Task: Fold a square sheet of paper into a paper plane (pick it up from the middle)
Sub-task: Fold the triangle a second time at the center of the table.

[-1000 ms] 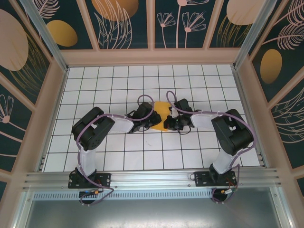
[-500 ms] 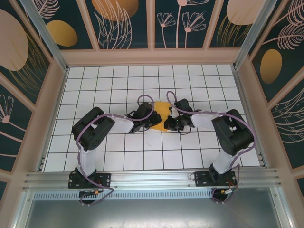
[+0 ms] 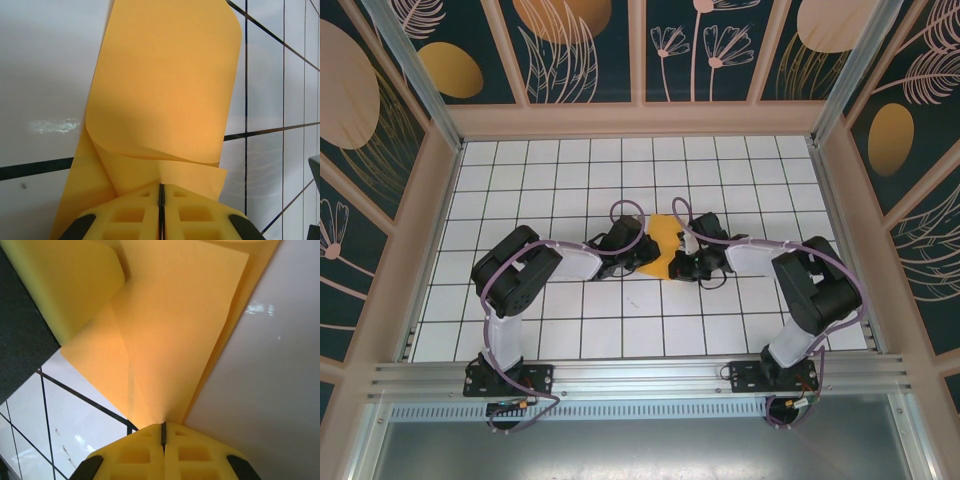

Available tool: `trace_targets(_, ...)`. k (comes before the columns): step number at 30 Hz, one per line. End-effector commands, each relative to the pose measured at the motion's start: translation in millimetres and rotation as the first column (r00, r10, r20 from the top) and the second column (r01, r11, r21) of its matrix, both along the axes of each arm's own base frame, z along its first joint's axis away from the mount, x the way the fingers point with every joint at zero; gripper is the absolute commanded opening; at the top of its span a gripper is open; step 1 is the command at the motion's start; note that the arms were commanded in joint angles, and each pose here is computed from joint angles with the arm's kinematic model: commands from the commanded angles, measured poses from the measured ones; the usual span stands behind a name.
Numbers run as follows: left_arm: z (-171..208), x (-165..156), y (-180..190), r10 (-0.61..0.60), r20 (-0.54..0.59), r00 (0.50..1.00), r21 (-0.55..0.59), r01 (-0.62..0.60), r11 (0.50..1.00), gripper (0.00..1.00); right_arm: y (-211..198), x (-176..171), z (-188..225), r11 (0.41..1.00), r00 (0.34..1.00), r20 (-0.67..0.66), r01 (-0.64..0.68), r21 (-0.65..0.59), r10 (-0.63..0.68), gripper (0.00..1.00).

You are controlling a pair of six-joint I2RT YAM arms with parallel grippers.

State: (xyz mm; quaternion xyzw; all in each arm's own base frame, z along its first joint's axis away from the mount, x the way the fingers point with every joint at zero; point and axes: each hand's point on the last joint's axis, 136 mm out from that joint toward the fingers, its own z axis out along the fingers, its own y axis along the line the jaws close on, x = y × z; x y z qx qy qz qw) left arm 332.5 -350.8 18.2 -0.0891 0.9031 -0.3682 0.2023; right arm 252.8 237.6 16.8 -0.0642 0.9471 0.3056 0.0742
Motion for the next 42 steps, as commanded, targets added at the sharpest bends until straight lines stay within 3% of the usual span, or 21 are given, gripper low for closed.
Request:
trace_targets(1, -35.4, -12.0, 19.1, 0.026, -0.074, 0.997, 0.099, -0.018, 0.995, 0.12, -15.9, -29.8, -12.6, 0.997, 0.996, -0.086, -0.036, -0.074, 0.029, 0.07)
trace_targets(9, -35.6, -13.8, 17.9, 0.013, -0.074, 0.997, 0.095, -0.006, 0.995, 0.12, -12.0, -16.1, 14.7, 0.997, 0.999, -0.022, -0.029, -0.078, 0.027, 0.08)
trace_targets(17, -31.5, -12.8, 14.5, 0.004, -0.067, 0.998, 0.079, 0.002, 0.997, 0.12, 21.4, 13.4, 62.5, 0.993, 0.998, 0.066, 0.018, 0.119, -0.026, 0.08)
trace_targets(26, -31.3, -12.3, 11.7, -0.004, -0.068, 0.998, 0.072, 0.009, 0.997, 0.12, 22.6, 17.4, 17.4, 0.995, 0.999, -0.016, 0.037, 0.094, -0.036, 0.07)
trace_targets(32, -26.1, -10.3, 10.6, -0.007, -0.055, 0.998, 0.068, 0.01, 0.998, 0.13, -5.1, 6.7, -19.0, 0.996, 0.995, -0.066, 0.065, -0.053, -0.069, 0.07)
trace_targets(42, 25.9, -0.2, -2.2, -0.032, 0.019, 0.999, 0.002, 0.032, 0.999, 0.19, -13.0, -7.9, -32.2, 0.996, 0.99, -0.111, 0.081, -0.044, -0.086, 0.05)
